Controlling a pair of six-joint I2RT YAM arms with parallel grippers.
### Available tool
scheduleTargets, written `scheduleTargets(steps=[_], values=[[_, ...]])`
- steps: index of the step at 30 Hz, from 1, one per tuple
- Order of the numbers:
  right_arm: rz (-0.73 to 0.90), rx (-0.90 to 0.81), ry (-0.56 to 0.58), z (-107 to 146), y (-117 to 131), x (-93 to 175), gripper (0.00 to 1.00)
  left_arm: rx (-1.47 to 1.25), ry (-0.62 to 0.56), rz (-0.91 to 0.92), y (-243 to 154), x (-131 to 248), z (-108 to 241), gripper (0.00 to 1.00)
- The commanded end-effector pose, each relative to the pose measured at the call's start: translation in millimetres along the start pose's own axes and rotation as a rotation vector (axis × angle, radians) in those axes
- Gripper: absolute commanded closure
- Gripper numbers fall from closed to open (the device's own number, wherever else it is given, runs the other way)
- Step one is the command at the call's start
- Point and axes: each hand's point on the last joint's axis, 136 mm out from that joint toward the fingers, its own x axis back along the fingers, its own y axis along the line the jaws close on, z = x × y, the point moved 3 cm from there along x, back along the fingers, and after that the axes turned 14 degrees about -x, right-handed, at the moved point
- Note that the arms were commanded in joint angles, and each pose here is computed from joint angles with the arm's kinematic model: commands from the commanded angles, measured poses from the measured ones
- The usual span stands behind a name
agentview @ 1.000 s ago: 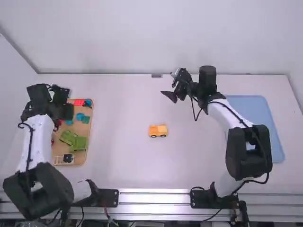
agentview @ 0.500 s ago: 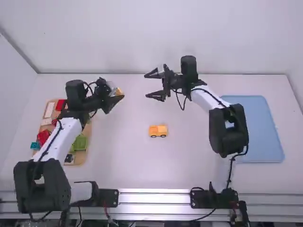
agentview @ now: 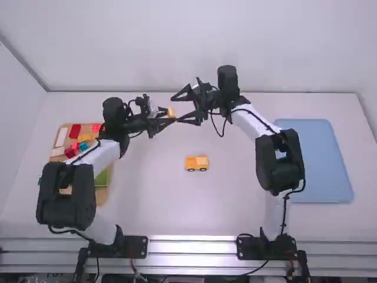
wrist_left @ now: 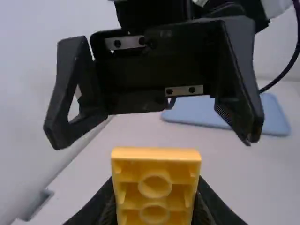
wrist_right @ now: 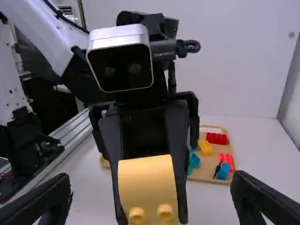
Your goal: Assemble lego blocks to make yellow taxi
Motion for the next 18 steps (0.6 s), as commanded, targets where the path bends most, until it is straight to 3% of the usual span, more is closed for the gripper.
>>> scheduleTargets(steps=[1,9,18], values=[[-0.024,0.008,-0.001,-6.2,1.2,-1.4,0.14,0.06,-0.008,0.023,-4.4,-1.9,-0.5,0.84],[-0.031,0.007,0.001,-5.9,2.2,-4.4,0.32,0.063,-0.006,0.022,-4.5,-2.0,0.1,0.85],[-0.052,0.012,0.007,-5.4,5.5,-14.7,0.4,0.063,-0.007,0.023,-4.5,-2.0,-0.1,0.85]])
